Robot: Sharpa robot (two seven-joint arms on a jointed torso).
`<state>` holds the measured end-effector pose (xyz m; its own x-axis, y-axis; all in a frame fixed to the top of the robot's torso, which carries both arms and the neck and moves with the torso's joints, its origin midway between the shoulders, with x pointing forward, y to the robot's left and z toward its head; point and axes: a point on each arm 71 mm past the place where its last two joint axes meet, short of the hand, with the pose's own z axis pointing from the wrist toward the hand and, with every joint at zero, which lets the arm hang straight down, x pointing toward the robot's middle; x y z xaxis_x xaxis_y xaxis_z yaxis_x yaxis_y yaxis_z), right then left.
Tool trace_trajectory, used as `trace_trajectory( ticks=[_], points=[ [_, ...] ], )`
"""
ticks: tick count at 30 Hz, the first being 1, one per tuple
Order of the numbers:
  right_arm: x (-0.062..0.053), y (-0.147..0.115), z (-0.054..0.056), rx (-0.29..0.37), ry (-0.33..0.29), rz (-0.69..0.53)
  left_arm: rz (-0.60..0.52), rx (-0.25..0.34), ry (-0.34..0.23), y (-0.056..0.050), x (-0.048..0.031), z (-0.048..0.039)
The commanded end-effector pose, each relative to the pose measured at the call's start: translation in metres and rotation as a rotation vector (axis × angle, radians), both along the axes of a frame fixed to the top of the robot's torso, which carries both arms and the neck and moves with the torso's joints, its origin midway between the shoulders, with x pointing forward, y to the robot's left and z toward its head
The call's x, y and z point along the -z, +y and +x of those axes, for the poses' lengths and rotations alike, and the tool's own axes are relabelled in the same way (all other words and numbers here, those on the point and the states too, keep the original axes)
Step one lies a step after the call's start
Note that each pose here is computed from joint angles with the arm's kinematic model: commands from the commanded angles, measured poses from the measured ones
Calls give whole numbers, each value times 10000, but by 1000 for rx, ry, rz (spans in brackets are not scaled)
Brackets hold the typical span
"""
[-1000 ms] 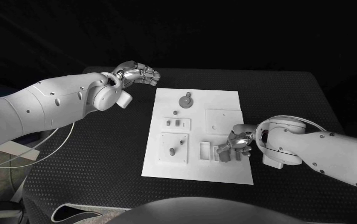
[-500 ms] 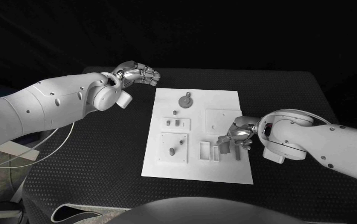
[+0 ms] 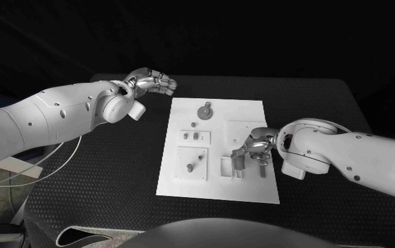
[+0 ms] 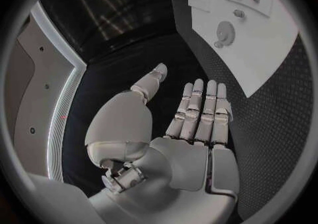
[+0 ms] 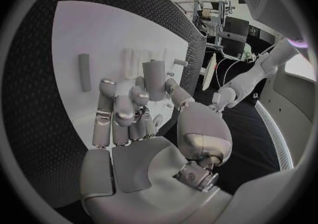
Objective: Assemble the parts on the task board
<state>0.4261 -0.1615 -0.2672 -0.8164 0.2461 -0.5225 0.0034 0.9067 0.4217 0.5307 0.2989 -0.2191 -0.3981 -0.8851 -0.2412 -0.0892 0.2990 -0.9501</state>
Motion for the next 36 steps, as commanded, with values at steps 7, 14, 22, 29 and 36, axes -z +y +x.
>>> trace_trajectory(
  ticks=[7, 14, 22, 29, 36],
  points=[
    [121, 115, -15, -11, 75, -2, -4, 17, -2, -21, -9, -7],
    [155, 198, -31, -28, 89, -1, -4, 18, -1, -23, -9, -10],
    [187, 197, -28, -29, 87, -16, -3, 15, -2, -4, -12, -15],
    [210, 186, -27, -32, 98, -27, -2, 14, -1, 4, -13, -21],
    [255, 189, -20, -22, 101, -30, -1, 14, -1, 4, -14, -23]
  ],
)
